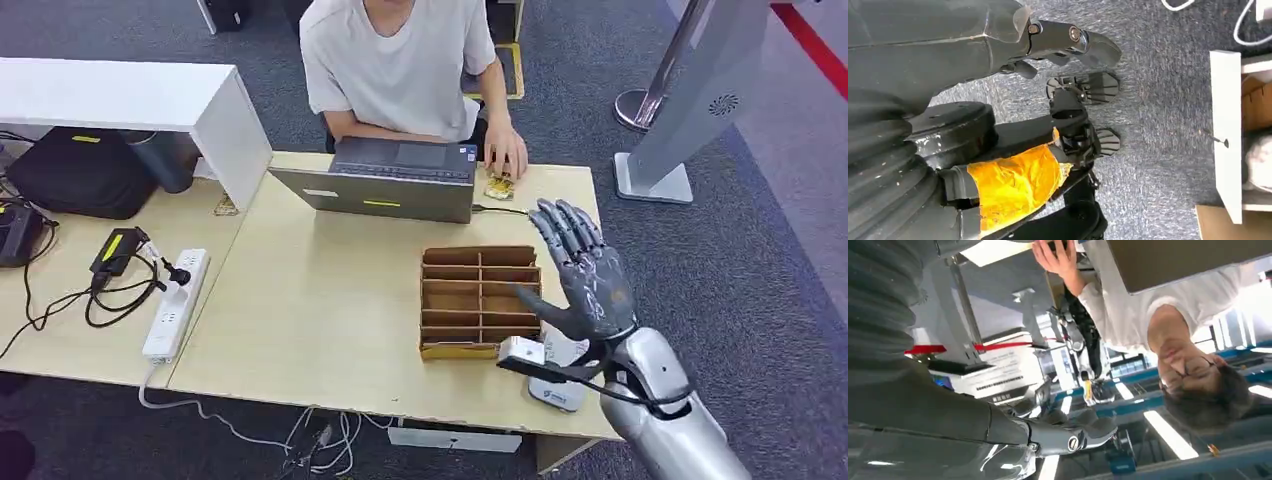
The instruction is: Pass the card to the sensor for recognition and then transmit it.
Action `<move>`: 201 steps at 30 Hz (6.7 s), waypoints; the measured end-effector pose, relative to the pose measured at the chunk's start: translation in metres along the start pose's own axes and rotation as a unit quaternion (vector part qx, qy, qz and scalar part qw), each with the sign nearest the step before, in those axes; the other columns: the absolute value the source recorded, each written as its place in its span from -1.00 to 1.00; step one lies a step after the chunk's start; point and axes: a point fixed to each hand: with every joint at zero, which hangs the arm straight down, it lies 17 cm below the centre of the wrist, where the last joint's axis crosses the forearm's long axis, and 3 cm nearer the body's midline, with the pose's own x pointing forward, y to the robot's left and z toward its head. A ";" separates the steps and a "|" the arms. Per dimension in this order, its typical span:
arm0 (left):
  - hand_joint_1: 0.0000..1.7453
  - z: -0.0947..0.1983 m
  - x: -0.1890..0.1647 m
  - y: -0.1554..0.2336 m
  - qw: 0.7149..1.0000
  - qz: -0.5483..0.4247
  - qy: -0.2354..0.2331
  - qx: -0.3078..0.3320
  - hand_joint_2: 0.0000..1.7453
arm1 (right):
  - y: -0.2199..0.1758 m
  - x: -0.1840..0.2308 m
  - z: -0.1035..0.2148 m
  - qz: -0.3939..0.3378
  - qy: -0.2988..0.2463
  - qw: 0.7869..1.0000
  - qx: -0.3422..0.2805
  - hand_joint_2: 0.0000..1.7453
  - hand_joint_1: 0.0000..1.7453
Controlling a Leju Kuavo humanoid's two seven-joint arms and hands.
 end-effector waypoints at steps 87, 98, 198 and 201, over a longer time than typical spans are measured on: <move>-1.00 0.000 -0.003 -0.003 1.000 -0.004 0.012 0.001 1.00 | 0.131 0.026 0.085 0.048 0.043 0.988 0.143 1.00 -1.00; -1.00 0.000 -0.003 -0.003 1.000 -0.004 0.012 0.001 1.00 | 0.132 0.035 0.083 0.039 0.037 0.988 0.142 1.00 -1.00; -1.00 0.002 0.023 -0.033 0.994 -0.107 0.024 -0.020 1.00 | -0.081 -0.005 -0.189 0.110 0.048 0.987 -0.105 1.00 1.00; -1.00 0.002 0.029 -0.042 0.992 -0.120 0.018 -0.022 1.00 | -0.080 -0.009 -0.192 0.144 0.050 0.982 -0.109 1.00 1.00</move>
